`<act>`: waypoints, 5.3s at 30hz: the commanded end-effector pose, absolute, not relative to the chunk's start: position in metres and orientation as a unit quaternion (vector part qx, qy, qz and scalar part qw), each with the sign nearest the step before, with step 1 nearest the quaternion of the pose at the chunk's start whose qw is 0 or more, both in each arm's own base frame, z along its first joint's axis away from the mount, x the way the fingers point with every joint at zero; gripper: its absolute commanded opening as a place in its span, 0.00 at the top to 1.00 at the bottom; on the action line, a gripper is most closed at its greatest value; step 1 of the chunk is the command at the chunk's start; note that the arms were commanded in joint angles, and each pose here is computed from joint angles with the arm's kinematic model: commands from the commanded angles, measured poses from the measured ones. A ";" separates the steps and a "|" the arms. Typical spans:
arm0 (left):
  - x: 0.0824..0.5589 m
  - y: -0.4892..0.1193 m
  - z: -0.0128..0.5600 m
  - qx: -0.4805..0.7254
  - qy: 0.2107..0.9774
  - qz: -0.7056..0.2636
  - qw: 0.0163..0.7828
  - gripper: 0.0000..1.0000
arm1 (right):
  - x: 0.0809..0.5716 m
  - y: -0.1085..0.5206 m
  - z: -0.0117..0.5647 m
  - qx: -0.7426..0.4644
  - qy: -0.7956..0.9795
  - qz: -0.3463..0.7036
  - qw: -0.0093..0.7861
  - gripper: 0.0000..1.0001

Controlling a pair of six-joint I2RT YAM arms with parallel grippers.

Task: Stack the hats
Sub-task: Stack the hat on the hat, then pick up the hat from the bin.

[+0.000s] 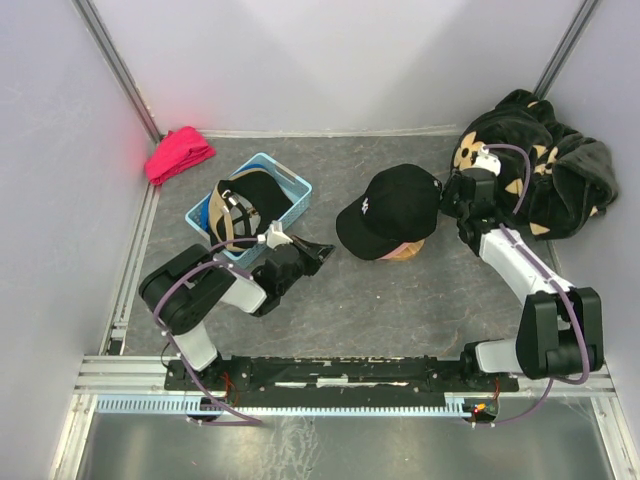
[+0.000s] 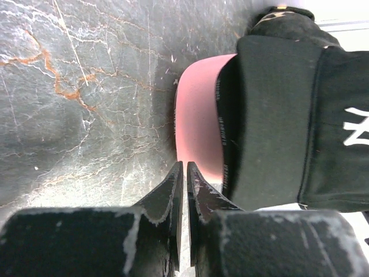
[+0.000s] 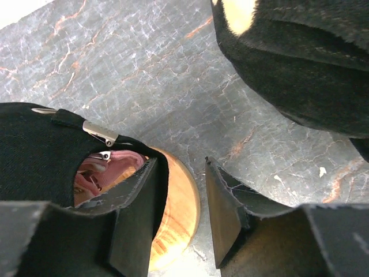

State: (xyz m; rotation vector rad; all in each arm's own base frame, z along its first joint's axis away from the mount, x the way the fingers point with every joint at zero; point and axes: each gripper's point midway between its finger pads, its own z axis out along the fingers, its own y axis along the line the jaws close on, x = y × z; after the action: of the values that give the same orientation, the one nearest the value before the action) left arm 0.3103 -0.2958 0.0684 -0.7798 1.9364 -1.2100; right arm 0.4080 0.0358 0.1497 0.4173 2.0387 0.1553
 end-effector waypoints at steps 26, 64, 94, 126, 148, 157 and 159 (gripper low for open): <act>0.317 -0.273 0.097 -0.274 0.744 -0.427 0.434 0.87 | 0.407 0.023 0.208 0.270 0.762 0.167 0.564 0.47; 0.377 -0.104 0.220 -0.273 0.782 -0.007 0.560 0.60 | 0.399 0.151 0.351 0.015 0.763 0.202 0.614 0.47; 0.382 -0.062 0.166 -0.291 0.822 0.074 0.484 0.51 | 0.380 0.321 0.305 -0.155 0.781 0.216 0.566 0.48; 0.395 -0.053 0.163 -0.307 0.797 0.078 0.514 0.97 | 0.349 0.345 0.293 -0.188 0.777 0.223 0.557 0.49; 0.398 -0.079 0.240 -0.288 0.780 -0.042 0.554 0.97 | 0.331 0.447 0.235 -0.233 0.736 0.388 0.503 0.47; 0.395 -0.092 0.239 -0.264 0.797 -0.070 0.539 0.97 | 0.340 0.476 0.218 -0.228 0.711 0.434 0.505 0.46; 0.394 -0.093 0.239 -0.260 0.799 -0.074 0.537 0.97 | 0.342 0.479 0.217 -0.228 0.708 0.436 0.506 0.45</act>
State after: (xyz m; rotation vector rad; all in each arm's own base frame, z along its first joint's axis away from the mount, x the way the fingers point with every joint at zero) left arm 0.3920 -0.0887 0.2065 -0.6681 1.9471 -0.1095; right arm 0.3382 0.4629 0.1808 -0.5710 1.8536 0.9570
